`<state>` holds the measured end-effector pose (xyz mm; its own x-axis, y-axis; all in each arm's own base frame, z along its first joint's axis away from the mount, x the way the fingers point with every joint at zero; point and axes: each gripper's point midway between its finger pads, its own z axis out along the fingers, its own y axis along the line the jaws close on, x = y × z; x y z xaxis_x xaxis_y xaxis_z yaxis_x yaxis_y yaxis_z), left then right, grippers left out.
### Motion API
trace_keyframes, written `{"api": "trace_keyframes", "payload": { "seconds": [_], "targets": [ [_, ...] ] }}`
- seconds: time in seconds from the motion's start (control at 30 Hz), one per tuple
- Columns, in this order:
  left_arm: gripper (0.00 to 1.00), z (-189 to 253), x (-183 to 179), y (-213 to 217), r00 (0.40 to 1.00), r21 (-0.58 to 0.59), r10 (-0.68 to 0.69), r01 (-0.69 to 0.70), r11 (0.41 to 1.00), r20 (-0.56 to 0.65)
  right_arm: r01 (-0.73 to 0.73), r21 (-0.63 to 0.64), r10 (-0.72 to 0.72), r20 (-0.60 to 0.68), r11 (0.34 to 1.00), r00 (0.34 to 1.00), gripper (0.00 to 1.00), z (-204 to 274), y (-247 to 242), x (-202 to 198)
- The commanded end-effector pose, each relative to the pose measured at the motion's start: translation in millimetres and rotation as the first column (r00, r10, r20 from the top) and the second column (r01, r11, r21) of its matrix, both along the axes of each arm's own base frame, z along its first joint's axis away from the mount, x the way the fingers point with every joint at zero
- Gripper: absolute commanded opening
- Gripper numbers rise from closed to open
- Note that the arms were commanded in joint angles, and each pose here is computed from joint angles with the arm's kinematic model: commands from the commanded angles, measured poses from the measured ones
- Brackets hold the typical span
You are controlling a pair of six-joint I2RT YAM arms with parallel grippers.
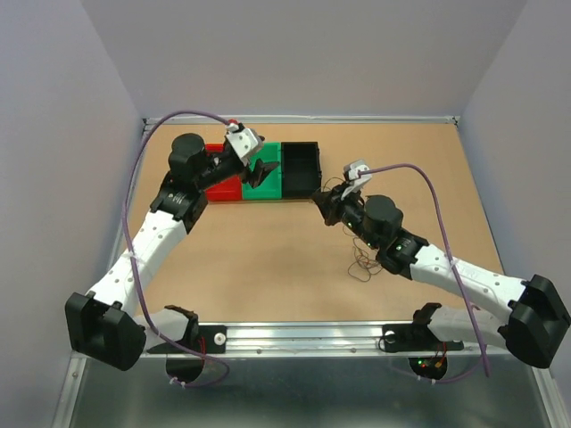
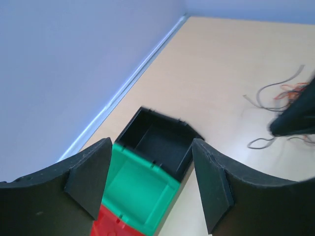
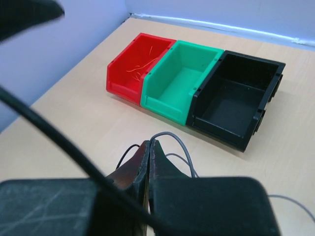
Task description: Untangle the cables
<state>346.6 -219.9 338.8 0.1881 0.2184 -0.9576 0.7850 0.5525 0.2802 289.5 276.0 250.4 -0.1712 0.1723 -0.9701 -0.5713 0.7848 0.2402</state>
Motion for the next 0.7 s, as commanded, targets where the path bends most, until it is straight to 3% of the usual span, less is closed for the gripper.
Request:
{"api": "trace_keyframes", "payload": {
  "seconds": [0.0,0.07,0.13,0.23,0.47,0.67],
  "targets": [
    [0.77,22,-41,-31,0.949,-0.087,-0.268,0.285,0.955,0.166,-0.01,-0.007,0.01,0.031,1.0,0.999,0.02,48,10,9],
    [0.74,21,-75,-39,0.878,-0.066,-0.41,0.437,0.897,0.246,0.014,-0.028,-0.015,-0.006,1.0,1.0,0.02,49,8,13],
    [0.75,14,-99,-40,0.844,-0.088,-0.44,0.486,0.87,0.308,0.018,-0.033,-0.019,-0.025,0.999,1.0,0.02,43,6,11],
    [0.75,-1,-125,-50,0.813,-0.108,-0.497,0.547,0.83,0.302,0.01,-0.043,-0.012,-0.045,0.999,0.999,0.02,20,5,8],
    [0.78,-14,-144,-57,0.818,-0.142,-0.514,0.559,0.817,0.258,0.0,-0.099,-0.011,-0.103,0.995,0.995,0.01,-30,11,12],
    [0.77,-14,-130,-57,0.867,-0.194,-0.458,0.492,0.849,0.198,-0.037,-0.03,0.035,-0.069,0.999,0.997,0.01,-55,12,2]
  ]
}}
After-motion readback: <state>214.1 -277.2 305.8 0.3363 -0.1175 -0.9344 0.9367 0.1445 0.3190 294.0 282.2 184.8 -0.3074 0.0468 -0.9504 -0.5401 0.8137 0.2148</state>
